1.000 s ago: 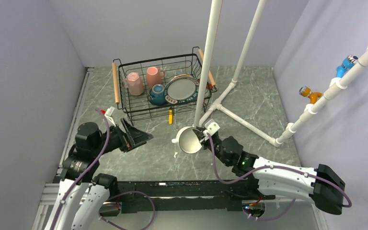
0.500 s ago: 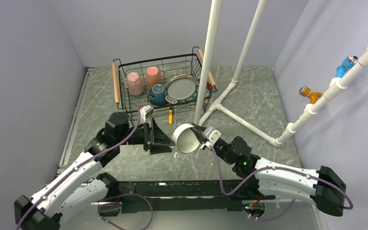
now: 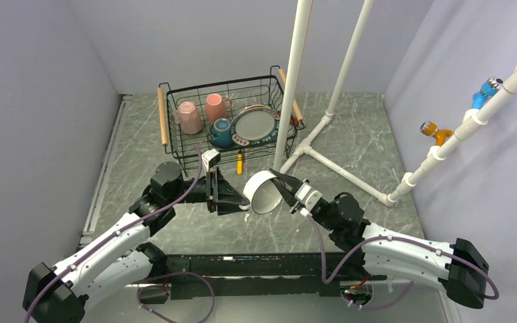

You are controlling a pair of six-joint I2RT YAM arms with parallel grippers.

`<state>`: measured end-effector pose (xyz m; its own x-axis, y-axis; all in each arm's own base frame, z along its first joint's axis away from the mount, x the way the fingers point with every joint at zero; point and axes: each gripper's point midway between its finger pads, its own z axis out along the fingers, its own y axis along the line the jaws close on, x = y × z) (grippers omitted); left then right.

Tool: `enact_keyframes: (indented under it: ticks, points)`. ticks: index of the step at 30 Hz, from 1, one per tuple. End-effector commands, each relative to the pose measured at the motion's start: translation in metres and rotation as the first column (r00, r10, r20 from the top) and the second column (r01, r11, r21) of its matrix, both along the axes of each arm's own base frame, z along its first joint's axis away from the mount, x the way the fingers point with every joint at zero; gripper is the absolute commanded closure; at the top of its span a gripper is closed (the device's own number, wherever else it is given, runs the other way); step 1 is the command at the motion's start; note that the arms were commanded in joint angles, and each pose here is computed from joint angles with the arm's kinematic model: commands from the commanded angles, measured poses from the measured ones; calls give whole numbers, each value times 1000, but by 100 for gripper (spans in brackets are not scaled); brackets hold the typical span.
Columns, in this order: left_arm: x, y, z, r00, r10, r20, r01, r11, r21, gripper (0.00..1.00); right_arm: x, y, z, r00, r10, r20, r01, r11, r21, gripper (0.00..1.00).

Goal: Load the mixed dishes into the dish rack

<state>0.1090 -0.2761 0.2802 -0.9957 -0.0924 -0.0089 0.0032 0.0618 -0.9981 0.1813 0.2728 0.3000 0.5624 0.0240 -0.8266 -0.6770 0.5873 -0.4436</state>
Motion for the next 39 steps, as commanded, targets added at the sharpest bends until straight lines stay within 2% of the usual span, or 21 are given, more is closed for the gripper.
enact_keyframes:
  ticks: [1, 11, 18, 24, 28, 30, 32, 39]
  points:
    - [-5, -3, 39, 996, -38, 81, 49, 991, -128, 58, -22, -2, 60, 985, 75, 158, -100, 982, 158, 100]
    - [-9, -1, 46, 997, -39, 65, 50, 982, -180, 67, -20, 10, 55, 971, 76, 229, -100, 991, 91, 100]
    - [-14, 0, 44, 996, -60, 70, 70, 986, -153, 77, -27, 20, 58, 950, 136, 282, -153, 988, 37, 100]
    - [-18, 3, 51, 995, -61, 80, 73, 983, -168, 71, -45, 24, 59, 925, 237, 296, -244, 970, -13, 100]
    - [-20, 5, 57, 995, -54, 89, 71, 978, -195, 71, -50, 31, 56, 914, 288, 285, -282, 957, -60, 100]
    - [-20, 6, 60, 995, -49, 89, 67, 976, -206, 77, -53, 36, 55, 906, 322, 276, -308, 947, -94, 100]
    - [-21, 7, 58, 996, -47, 82, 63, 977, -202, 99, -55, 38, 56, 899, 336, 281, -322, 942, -93, 100]
    - [-19, 15, 52, 997, 42, 62, -32, 986, -165, 100, -45, 35, 54, 924, 280, 261, -278, 960, -43, 100]
